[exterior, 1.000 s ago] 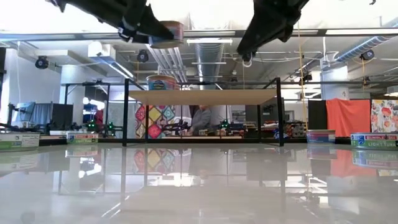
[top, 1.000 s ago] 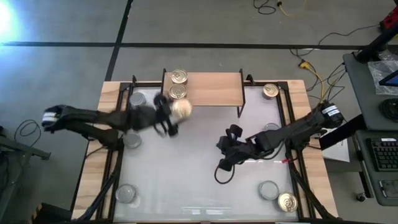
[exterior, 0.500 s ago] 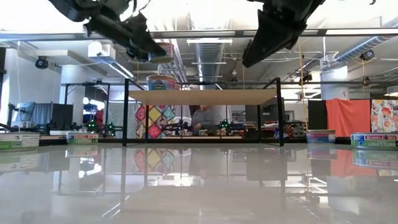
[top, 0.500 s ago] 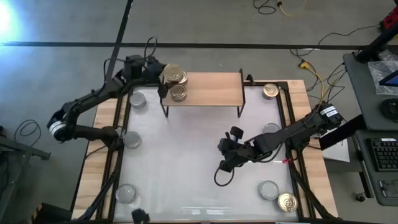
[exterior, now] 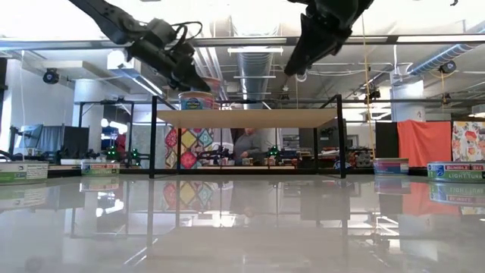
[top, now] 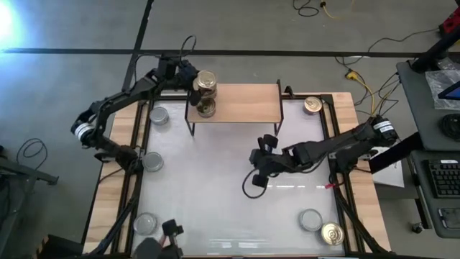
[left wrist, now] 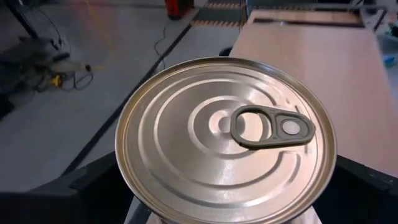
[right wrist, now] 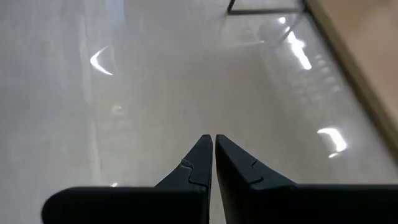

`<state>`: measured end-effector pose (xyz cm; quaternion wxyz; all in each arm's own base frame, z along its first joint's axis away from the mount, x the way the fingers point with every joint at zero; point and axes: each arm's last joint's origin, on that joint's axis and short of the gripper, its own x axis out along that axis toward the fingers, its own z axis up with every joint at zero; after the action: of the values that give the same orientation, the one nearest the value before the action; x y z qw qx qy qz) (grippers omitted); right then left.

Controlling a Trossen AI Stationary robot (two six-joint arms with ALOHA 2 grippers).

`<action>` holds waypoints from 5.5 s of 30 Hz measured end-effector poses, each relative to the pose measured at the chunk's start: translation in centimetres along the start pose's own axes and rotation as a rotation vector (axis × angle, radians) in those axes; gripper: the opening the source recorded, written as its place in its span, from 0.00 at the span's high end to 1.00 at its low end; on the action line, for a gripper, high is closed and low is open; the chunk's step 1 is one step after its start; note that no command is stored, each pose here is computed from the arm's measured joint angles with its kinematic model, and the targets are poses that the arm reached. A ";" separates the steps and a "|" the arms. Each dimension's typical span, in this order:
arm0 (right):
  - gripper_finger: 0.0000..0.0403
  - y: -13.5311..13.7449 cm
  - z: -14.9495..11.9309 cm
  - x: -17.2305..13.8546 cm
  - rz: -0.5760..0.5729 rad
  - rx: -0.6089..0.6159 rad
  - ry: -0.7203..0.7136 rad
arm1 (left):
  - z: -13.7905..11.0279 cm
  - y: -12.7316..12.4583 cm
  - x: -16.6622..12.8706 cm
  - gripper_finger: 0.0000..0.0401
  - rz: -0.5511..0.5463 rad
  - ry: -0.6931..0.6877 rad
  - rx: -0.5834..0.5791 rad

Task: Stack canned seafood by type on shelf
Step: Stack the blue-pink tuna can on top of the other blue-pink tuna on the shelf

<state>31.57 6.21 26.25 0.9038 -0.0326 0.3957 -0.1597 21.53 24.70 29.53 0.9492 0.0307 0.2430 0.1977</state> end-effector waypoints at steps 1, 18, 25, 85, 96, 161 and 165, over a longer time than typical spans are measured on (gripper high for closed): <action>0.97 -0.4 0.1 -0.1 -0.004 -0.010 -0.004 | 0.1 0.3 0.1 0.06 -0.002 0.015 -0.006; 0.97 -8.0 3.3 1.9 -0.166 -0.066 -0.146 | -0.5 1.3 1.3 0.01 -0.070 0.102 -0.029; 0.97 -11.9 5.4 2.4 -0.111 -0.013 -0.342 | -0.5 1.3 1.3 0.00 -0.071 0.102 -0.016; 0.97 -22.7 15.1 15.3 -0.112 0.053 -0.289 | 0.3 0.5 -1.2 0.00 -0.058 0.122 -0.042; 0.97 -22.7 15.4 14.5 -0.112 0.052 -0.299 | 0.3 0.4 -0.8 0.00 -0.075 0.111 -0.035; 0.97 -19.0 -2.9 -4.1 -0.604 0.420 0.142 | -0.7 -16.9 -6.7 0.00 -0.381 -0.068 0.191; 0.97 -18.3 -5.1 -3.8 -0.484 0.451 0.185 | -1.6 -17.3 -6.2 0.00 -0.392 -0.063 0.157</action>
<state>20.68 -9.57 28.80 0.7845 0.0899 0.4115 -0.4552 22.04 6.26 28.21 0.9713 0.0628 0.2291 -0.0113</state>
